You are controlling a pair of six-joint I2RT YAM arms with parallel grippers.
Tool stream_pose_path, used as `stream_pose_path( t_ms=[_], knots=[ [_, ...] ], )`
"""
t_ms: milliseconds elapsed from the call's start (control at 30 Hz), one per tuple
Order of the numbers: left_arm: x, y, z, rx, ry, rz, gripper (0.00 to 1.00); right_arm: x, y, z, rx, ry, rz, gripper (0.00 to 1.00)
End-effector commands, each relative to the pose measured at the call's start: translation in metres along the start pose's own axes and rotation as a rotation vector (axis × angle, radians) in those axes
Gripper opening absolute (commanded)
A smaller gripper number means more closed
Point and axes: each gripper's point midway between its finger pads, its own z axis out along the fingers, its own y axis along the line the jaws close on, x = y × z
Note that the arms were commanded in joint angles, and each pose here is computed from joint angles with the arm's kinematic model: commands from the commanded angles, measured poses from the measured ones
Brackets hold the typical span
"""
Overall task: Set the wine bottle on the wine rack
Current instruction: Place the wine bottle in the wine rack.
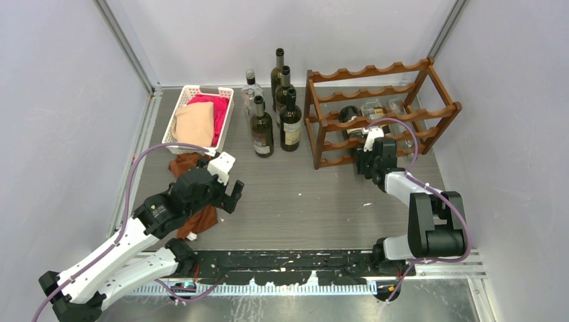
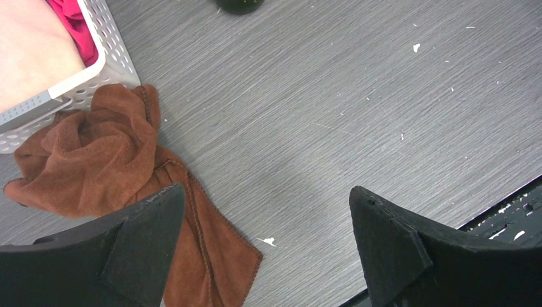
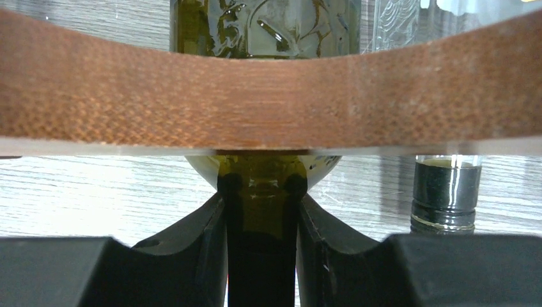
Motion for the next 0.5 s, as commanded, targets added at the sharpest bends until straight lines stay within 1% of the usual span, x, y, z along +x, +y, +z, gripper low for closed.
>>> stream_pose_path(
  t_ms=[0,267,467],
  knots=[
    [-0.013,-0.001,0.000,0.010,-0.051,-0.005,0.98,-0.109,-0.004,-0.017,0.010,-0.344,0.049,0.11],
    [-0.013,-0.001,0.000,0.012,-0.050,-0.005,0.98,-0.112,-0.003,-0.016,0.006,-0.347,0.124,0.13],
    [-0.013,-0.001,0.000,0.013,-0.052,-0.006,0.98,-0.122,-0.002,-0.028,0.005,-0.401,0.140,0.12]
  ],
)
